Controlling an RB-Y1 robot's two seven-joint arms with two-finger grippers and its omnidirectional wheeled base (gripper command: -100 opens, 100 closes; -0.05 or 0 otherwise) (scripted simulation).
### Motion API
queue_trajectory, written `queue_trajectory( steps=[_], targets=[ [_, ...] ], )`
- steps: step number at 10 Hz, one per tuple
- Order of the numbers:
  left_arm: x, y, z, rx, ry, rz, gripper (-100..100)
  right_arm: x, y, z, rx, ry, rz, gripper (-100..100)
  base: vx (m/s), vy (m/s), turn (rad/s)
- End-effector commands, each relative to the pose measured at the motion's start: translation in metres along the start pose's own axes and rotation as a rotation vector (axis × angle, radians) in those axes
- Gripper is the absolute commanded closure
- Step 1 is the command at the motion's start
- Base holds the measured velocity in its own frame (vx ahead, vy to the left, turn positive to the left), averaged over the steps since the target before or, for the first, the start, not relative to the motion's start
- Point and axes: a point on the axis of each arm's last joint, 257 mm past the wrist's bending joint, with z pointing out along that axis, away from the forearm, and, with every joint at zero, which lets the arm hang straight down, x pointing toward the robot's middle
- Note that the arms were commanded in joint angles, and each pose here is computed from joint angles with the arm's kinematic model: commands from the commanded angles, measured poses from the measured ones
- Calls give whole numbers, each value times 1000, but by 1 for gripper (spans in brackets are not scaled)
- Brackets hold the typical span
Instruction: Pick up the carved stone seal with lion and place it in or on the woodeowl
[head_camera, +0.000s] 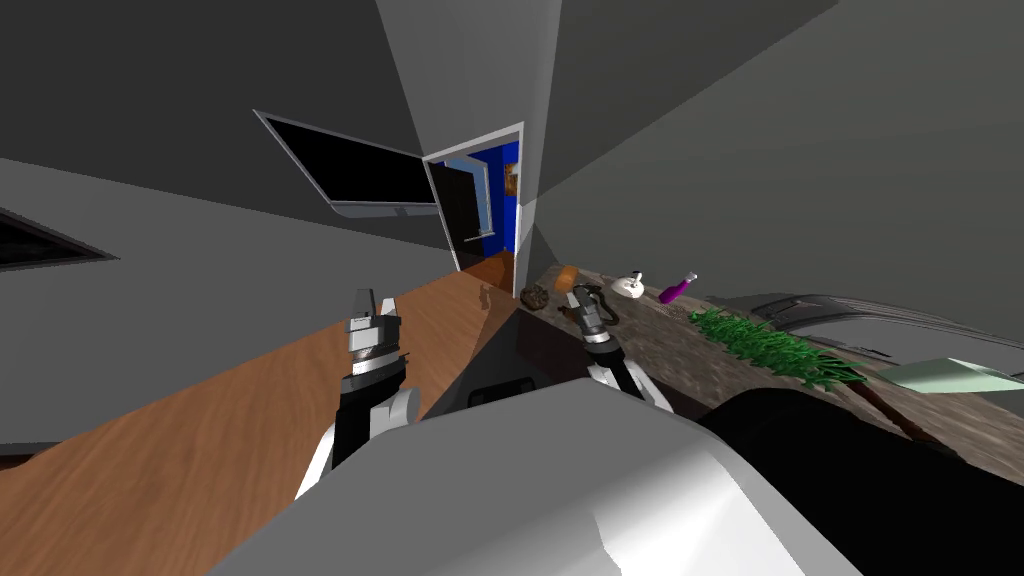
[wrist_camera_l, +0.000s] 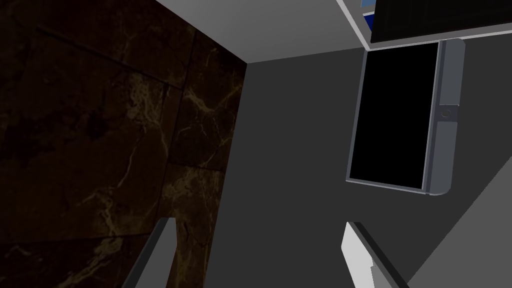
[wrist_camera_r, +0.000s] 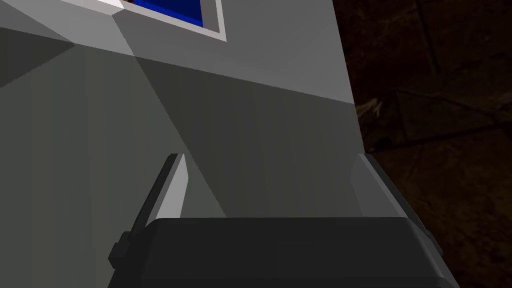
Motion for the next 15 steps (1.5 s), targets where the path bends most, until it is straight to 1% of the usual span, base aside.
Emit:
queue_trajectory(
  steps=[1,2,3,4,5,6,7,8,9,10,11,12,13,14,15],
  targets=[
    [0,0,0,0,0,0,0,8,-16,-17,44,79,-66,-100,-73,180,-44],
    [0,0,0,0,0,0,0,10,-16,-17,42,103,-78,-100,-48,170,-28],
    [0,0,0,0,0,0,0,17,-28,-30,74,158,-119,-100,-37,170,-18],
    [0,0,0,0,0,0,0,18,-28,-30,71,176,-126,-100,-30,133,-17],
    [0,0,0,0,0,0,0,25,-41,-44,103,239,-166,-100,-47,132,-9],
    [0,0,0,0,0,0,0,26,-41,-44,101,254,-172,-100,-46,114,-16],
    [0,0,0,0,0,0,0,32,-55,-60,134,317,-208,-100,-46,168,-2],
    [0,0,0,0,0,0,0,33,-54,-60,131,336,-216,-100,-34,152,-16],
    [0,0,0,0,0,0,0,38,-68,-78,165,400,-248,-100,-42,147,3],
    [0,0,0,0,0,0,0,38,-68,-78,161,423,-256,-100,-37,111,-5],
    [0,0,0,0,0,0,0,42,-82,-97,196,486,-284,-100,-34,129,13],
    [0,0,0,0,0,0,0,43,-82,-98,191,513,-294,-100,-36,133,1],
    [0,0,0,0,0,0,0,46,-96,-118,227,574,-317,-100,-62,143,23],
    [0,0,0,0,0,0,0,46,-96,-118,222,601,-328,-100,-46,104,-2],
    [0,0,0,0,0,0,0,47,-109,-140,258,661,-347,-100,-34,111,34]
  ],
)
